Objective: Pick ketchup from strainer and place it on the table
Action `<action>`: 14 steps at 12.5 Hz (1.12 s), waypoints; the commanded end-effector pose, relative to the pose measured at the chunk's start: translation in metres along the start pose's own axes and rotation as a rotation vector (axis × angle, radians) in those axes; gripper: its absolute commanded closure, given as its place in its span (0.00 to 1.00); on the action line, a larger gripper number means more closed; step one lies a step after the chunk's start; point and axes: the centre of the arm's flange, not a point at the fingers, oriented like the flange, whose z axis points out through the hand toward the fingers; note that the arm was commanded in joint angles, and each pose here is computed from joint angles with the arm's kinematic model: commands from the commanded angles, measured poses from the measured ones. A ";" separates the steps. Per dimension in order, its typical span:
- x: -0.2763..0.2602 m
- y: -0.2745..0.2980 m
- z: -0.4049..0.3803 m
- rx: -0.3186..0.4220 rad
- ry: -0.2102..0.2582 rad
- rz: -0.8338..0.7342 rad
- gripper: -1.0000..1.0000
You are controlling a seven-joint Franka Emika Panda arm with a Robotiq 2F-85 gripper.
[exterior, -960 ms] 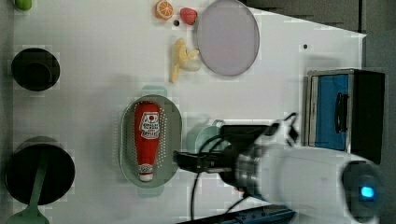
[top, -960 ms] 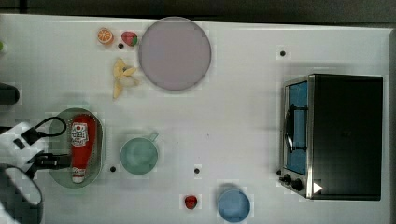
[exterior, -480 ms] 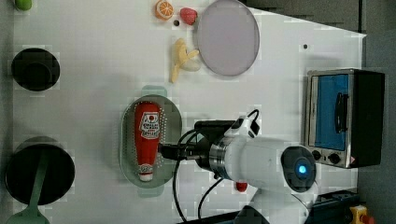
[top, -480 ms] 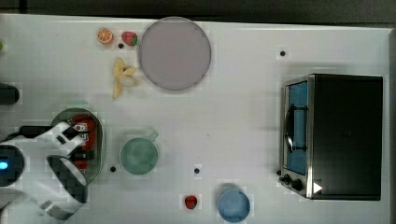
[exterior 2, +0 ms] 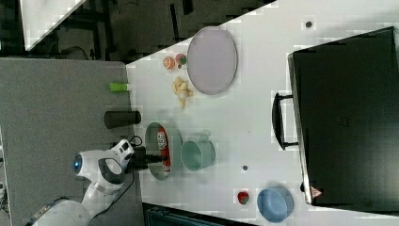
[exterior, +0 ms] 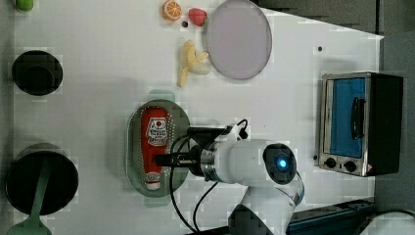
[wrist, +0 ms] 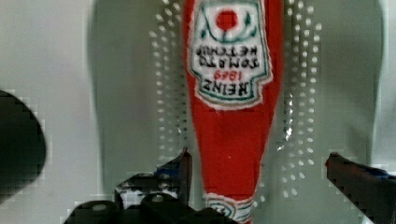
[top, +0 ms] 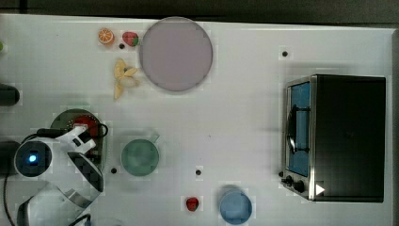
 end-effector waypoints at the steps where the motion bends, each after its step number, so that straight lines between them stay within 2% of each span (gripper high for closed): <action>1: 0.006 -0.012 0.003 0.029 0.039 0.035 0.00; 4: 0.015 -0.008 0.024 0.023 0.038 0.013 0.00; 5: 0.019 -0.007 0.030 0.019 0.033 0.015 0.04; 8: 0.027 -0.016 0.048 0.036 0.026 0.014 0.41; 11: 0.030 -0.023 0.038 0.039 0.044 0.005 0.44; 14: 0.023 -0.029 0.004 -0.025 0.062 -0.017 0.44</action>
